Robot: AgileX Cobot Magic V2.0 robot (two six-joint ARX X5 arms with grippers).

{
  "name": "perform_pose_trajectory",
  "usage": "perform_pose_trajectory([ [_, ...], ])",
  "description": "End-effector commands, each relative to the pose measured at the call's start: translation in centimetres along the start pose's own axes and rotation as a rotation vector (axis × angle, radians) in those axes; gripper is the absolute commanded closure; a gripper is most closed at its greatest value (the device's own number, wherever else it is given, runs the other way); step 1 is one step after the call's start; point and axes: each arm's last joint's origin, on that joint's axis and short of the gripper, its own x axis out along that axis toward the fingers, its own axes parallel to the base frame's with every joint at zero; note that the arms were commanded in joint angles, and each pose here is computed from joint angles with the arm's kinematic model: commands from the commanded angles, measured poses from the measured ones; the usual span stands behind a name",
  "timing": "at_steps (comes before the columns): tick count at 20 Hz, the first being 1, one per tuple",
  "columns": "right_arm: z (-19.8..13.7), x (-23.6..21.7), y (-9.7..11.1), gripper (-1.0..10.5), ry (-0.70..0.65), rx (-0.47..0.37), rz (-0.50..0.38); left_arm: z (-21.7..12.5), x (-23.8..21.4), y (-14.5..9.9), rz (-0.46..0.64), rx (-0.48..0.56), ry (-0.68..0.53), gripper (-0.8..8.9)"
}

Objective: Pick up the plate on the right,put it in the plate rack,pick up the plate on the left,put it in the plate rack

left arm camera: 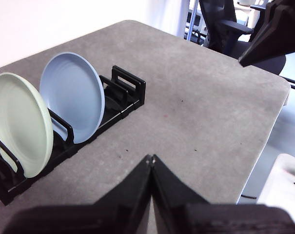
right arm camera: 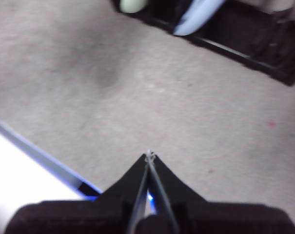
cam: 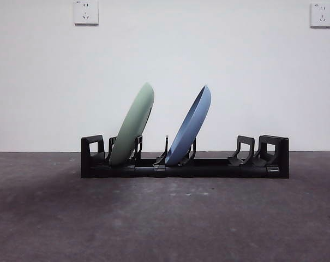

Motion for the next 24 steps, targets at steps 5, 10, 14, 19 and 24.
perform_pose_trajectory([
  [5, 0.0, 0.2, -0.4, 9.5, -0.01, 0.007, -0.124, -0.1, 1.1, 0.4, 0.073, 0.098, 0.039, 8.17],
  [10, 0.0, 0.2, -0.5, 9.5, -0.013, 0.007, -0.152, 0.2, 0.2, 2.2, 0.316, 0.184, 0.016, 8.17],
  [14, 0.0, 0.2, -0.5, 9.5, -0.013, 0.007, -0.152, -1.4, -2.3, 4.3, 0.408, 0.255, -0.186, 8.17],
  [19, 0.0, 0.2, -0.5, 9.5, -0.012, 0.007, -0.152, -10.2, -2.2, 5.7, 0.641, 0.238, -0.3, 8.17],
  [24, 0.0, 0.2, -0.5, 9.5, -0.012, 0.007, -0.152, -18.2, 0.1, 6.6, 0.683, 0.126, -0.263, 8.17],
])
